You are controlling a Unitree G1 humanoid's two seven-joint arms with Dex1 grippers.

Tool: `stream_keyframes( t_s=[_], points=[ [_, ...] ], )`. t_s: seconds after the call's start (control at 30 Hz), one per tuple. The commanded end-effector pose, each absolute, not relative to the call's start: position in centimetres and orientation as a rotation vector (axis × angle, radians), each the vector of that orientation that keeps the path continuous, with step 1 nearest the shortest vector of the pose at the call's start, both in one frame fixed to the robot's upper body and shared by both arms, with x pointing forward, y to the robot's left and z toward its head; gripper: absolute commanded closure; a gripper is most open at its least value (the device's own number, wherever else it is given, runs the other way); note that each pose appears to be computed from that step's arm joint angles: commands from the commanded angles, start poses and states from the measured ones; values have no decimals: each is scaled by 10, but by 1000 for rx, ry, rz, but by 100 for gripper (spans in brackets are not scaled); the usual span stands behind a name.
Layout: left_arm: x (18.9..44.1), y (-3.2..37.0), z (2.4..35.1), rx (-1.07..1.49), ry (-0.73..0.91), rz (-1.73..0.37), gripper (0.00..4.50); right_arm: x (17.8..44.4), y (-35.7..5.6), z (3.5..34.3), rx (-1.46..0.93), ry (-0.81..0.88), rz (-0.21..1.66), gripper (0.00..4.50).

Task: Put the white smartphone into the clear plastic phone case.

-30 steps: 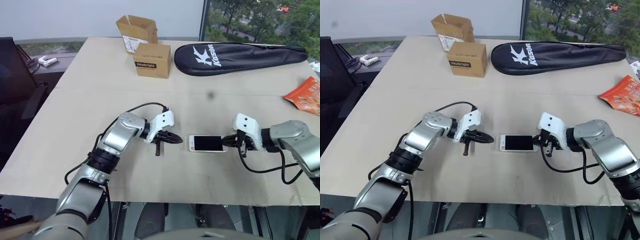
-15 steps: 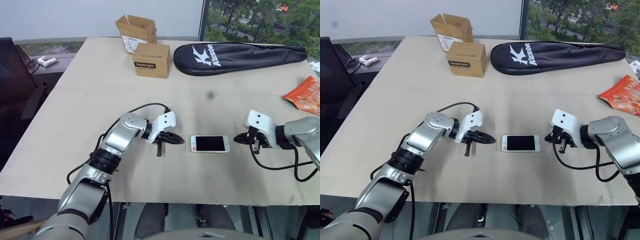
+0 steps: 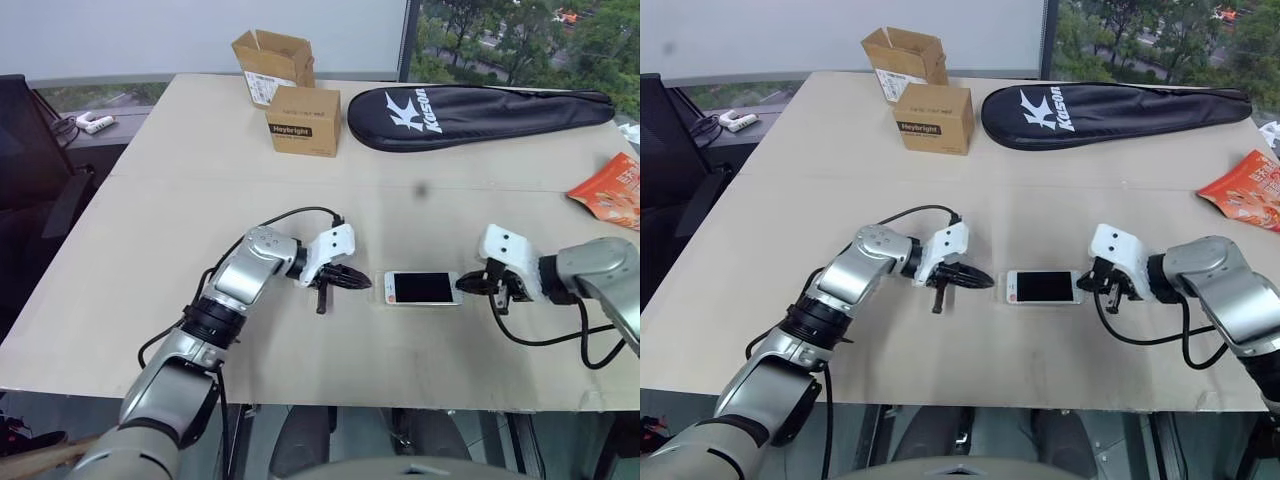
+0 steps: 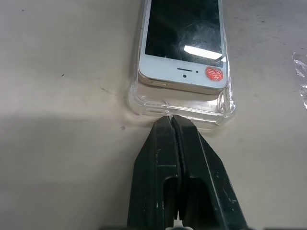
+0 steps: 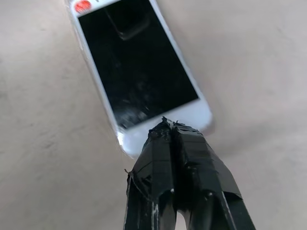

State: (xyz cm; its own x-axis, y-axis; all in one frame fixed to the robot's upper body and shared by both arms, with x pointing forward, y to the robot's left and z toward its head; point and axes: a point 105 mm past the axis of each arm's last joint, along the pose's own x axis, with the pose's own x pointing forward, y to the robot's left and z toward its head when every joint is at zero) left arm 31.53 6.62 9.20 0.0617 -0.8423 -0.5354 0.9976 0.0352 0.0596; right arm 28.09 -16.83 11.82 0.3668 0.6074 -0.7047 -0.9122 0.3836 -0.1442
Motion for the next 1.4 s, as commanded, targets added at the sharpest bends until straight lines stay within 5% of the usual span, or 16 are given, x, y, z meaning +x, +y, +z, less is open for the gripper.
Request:
stream_keyframes(
  t_s=[0.03, 0.67, 1.4],
  points=[
    [313, 55, 102, 505, 346, -1502, 450, 279, -158, 123, -590, 582, 1077, 441],
    [312, 53, 99, 503, 345, -1505, 450, 291, -195, 133, -608, 607, 951, 441],
    [314, 47, 101, 514, 321, -1501, 450, 279, -147, 118, -624, 587, 1101, 441]
  ],
)
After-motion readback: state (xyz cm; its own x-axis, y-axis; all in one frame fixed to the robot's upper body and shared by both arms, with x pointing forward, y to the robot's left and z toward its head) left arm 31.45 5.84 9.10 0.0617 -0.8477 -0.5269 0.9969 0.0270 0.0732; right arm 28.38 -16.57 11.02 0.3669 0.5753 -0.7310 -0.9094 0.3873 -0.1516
